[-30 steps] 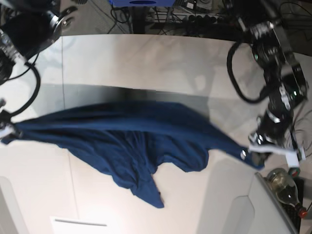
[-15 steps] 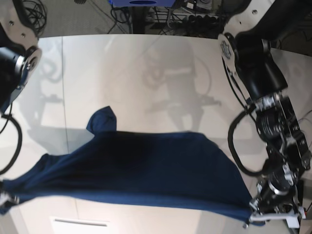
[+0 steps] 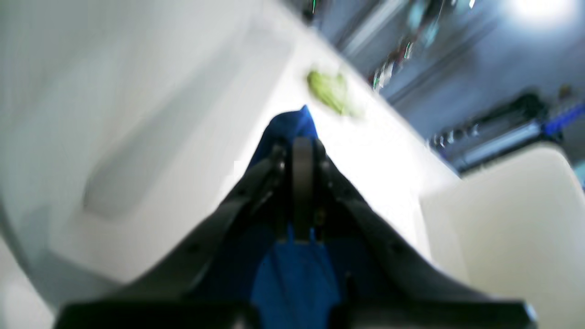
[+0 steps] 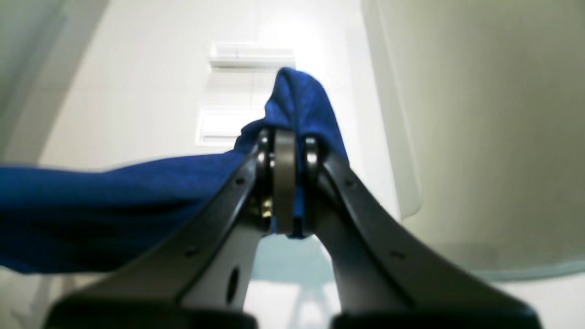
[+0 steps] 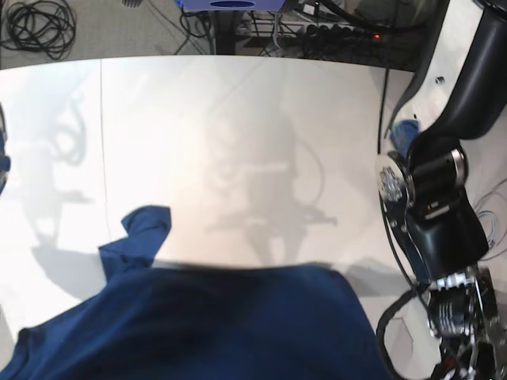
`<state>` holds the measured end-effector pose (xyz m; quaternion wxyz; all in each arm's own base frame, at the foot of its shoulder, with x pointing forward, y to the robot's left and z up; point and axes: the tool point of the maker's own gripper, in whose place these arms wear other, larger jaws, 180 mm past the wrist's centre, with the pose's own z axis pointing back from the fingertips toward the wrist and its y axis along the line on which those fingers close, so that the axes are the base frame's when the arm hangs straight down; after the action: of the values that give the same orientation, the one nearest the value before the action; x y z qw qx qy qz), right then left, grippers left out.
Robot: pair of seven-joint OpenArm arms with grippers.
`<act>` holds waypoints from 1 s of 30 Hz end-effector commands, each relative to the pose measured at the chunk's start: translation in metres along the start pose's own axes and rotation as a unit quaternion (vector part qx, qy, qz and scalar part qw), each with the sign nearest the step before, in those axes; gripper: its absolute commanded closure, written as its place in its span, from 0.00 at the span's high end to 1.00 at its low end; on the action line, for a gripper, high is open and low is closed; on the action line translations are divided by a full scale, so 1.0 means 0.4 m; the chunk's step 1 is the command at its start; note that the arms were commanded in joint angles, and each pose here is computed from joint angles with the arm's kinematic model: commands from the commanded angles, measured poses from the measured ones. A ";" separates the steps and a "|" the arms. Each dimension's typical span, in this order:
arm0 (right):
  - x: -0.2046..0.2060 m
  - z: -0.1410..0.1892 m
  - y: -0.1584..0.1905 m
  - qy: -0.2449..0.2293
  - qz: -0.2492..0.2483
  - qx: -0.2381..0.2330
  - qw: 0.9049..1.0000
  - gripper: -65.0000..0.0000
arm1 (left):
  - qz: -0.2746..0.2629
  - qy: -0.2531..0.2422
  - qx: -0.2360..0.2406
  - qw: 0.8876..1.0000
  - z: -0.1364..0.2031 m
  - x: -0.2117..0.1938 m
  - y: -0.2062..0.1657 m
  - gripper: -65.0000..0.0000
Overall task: Layout the t-shirt on the table in an organized manner, then fold the t-shirt properly
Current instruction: 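Lower the shirt flat onto the table with both grippers holding its edge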
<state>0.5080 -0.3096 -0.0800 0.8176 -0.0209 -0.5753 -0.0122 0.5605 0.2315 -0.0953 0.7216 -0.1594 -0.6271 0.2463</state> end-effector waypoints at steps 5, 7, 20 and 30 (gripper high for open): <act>0.220 0.077 -0.049 -0.100 0.032 -0.028 0.994 0.00 | -0.038 -0.058 -0.040 0.997 -0.003 0.122 -0.116 0.00; 0.244 0.095 -0.068 -0.109 0.035 -0.037 0.993 0.00 | -0.034 -0.062 -0.042 0.997 0.002 0.132 -0.120 0.00; -0.101 0.161 -0.104 -0.001 0.030 -0.076 0.997 0.00 | -0.073 -0.043 -0.008 0.996 0.146 -0.031 0.050 0.00; -0.606 0.221 -0.034 0.158 -0.066 -0.062 0.983 0.00 | -0.098 0.064 0.118 0.986 0.406 -0.337 0.387 0.00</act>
<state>0.3371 -0.3102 -0.2949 0.9021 -0.0154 -0.4181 -0.1061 0.3560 0.2638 -0.2871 0.8152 -0.0373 -0.5262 0.2391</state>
